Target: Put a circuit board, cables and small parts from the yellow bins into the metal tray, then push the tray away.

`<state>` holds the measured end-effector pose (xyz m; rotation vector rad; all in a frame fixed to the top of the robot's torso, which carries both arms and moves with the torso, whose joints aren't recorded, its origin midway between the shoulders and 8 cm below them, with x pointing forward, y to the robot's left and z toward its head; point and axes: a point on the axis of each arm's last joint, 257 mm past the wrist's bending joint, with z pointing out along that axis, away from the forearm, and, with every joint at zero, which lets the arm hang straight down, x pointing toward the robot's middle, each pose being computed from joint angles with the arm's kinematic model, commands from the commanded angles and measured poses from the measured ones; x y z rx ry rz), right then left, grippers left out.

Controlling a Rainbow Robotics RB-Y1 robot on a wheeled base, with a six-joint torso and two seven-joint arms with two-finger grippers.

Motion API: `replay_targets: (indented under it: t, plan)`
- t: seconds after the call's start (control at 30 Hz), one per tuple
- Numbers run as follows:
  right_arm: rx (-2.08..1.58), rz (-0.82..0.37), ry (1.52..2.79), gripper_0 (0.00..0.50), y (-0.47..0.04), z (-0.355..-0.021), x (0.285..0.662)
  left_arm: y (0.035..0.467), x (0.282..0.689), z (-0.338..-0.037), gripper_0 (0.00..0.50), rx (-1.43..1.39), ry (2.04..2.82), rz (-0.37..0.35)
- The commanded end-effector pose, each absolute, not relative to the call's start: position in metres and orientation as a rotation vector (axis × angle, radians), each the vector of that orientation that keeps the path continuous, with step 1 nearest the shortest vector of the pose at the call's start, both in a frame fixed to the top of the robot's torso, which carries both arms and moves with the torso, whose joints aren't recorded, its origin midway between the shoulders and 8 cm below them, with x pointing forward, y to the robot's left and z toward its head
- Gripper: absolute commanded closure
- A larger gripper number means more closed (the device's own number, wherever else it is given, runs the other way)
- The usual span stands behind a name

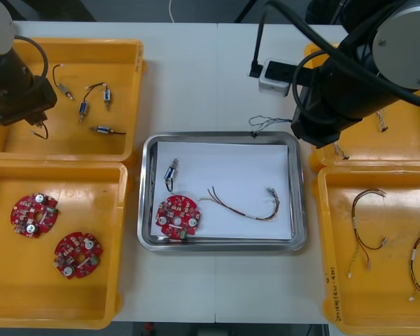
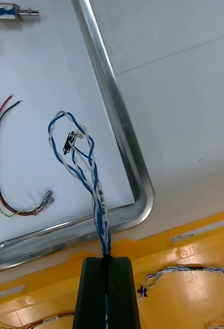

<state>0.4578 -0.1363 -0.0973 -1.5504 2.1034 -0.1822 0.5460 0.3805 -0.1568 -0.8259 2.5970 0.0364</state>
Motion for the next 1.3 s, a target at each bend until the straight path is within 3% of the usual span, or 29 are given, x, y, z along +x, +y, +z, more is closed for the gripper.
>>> replay_targets:
  t: [0.03,0.3,0.43,0.53,0.9,1.3]
  plan:
    - [-1.668,-0.217,2.014,0.5,-0.103,-0.095,0.446,0.377,0.545,-0.109,0.498,-0.701,2.573,0.061]
    - [-1.792,-0.329,1.995,0.5,-0.094,-0.124,0.441,0.344,0.529,-0.093,0.5,-0.585,2.617,0.023]
    - [-1.823,-0.312,2.025,0.5,-0.091,-0.137,0.44,0.324,0.524,-0.085,0.498,-0.505,2.625,-0.003]
    - [-1.838,-0.295,2.04,0.5,-0.088,-0.145,0.441,0.31,0.523,-0.081,0.499,-0.422,2.617,0.016]
    - [-1.804,-0.32,2.002,0.5,-0.075,-0.167,0.469,0.269,0.514,-0.083,0.498,-0.253,2.625,0.007]
    - [-1.804,-0.316,2.022,0.5,-0.078,-0.203,0.493,0.233,0.507,-0.071,0.498,-0.139,2.595,-0.068]
